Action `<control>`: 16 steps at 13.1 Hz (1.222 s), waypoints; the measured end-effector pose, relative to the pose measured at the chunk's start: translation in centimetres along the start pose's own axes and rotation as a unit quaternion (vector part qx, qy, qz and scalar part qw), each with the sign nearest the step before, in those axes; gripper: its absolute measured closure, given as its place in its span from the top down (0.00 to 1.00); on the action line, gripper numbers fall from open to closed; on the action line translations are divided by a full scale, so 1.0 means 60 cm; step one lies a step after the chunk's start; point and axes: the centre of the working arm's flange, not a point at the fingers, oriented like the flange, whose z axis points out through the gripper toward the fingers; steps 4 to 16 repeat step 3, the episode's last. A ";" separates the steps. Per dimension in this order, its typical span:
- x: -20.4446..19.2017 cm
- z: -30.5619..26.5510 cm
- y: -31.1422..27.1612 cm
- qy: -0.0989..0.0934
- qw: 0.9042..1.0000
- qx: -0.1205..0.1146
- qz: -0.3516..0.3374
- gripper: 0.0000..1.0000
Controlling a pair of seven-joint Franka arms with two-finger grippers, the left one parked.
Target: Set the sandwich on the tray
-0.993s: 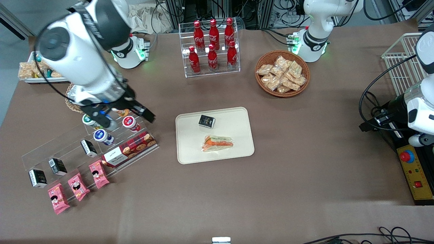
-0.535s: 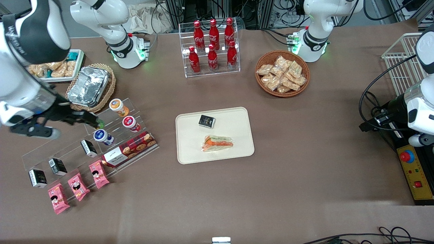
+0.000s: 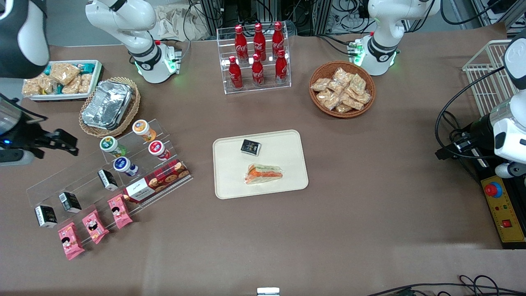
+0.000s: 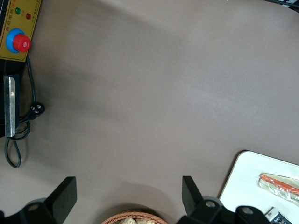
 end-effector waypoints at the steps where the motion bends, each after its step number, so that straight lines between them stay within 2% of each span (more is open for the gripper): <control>1: -0.003 -0.016 -0.001 0.003 1.000 -0.001 -0.003 0.97; 16: -0.006 -0.037 -0.015 0.007 1.000 -0.001 -0.009 0.97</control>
